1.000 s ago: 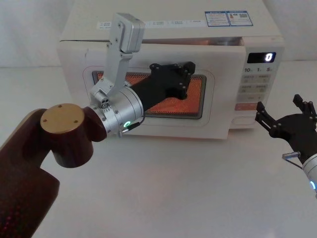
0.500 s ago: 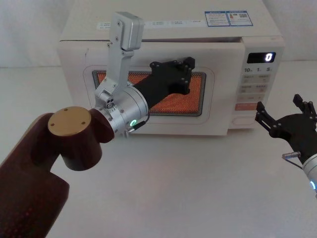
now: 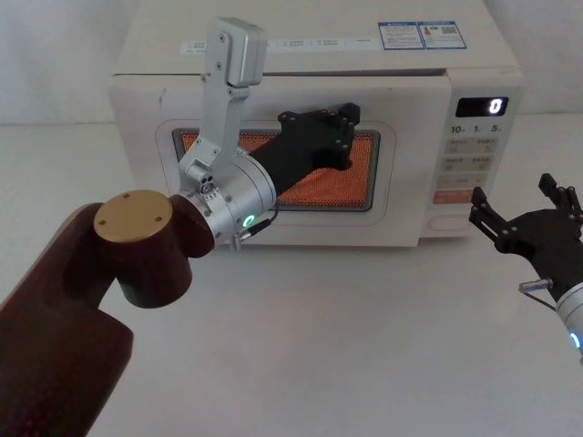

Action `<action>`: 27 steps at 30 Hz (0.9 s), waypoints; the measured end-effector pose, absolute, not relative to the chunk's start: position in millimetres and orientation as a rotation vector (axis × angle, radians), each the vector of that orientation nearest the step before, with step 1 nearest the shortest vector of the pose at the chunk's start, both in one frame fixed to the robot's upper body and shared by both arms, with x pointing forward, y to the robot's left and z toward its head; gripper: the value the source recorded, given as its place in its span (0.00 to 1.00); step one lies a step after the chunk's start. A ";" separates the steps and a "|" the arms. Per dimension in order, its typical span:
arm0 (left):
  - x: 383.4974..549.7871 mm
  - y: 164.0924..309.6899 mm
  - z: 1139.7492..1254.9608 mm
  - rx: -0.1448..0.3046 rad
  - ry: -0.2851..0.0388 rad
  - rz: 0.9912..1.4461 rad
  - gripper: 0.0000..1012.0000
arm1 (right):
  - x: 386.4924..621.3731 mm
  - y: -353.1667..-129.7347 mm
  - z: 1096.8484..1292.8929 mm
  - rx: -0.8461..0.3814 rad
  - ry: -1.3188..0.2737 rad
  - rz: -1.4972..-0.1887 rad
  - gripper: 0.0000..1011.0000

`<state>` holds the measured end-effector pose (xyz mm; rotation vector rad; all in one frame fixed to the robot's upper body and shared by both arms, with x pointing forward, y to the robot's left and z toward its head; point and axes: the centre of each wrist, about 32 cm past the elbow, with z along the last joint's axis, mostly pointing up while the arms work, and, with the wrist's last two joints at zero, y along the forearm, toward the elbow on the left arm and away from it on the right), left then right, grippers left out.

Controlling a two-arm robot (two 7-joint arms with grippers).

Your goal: Press the button to open the microwave door with one hand; close the microwave door with the other hand.

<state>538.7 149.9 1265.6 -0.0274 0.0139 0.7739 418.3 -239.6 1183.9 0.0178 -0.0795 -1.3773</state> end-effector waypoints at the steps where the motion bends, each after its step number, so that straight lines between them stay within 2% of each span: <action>1: 539.1 149.5 1265.5 -0.026 0.014 0.774 0.00 | 418.3 -239.6 1183.9 0.018 -0.079 -1.377 0.99; 17: 547.4 143.9 1265.7 -0.020 0.019 0.782 0.00 | 418.3 -239.6 1183.9 0.018 -0.079 -1.377 0.99; 27: 547.1 141.4 1267.8 -0.032 0.025 0.771 0.00 | 418.3 -239.6 1183.9 0.018 -0.079 -1.377 0.99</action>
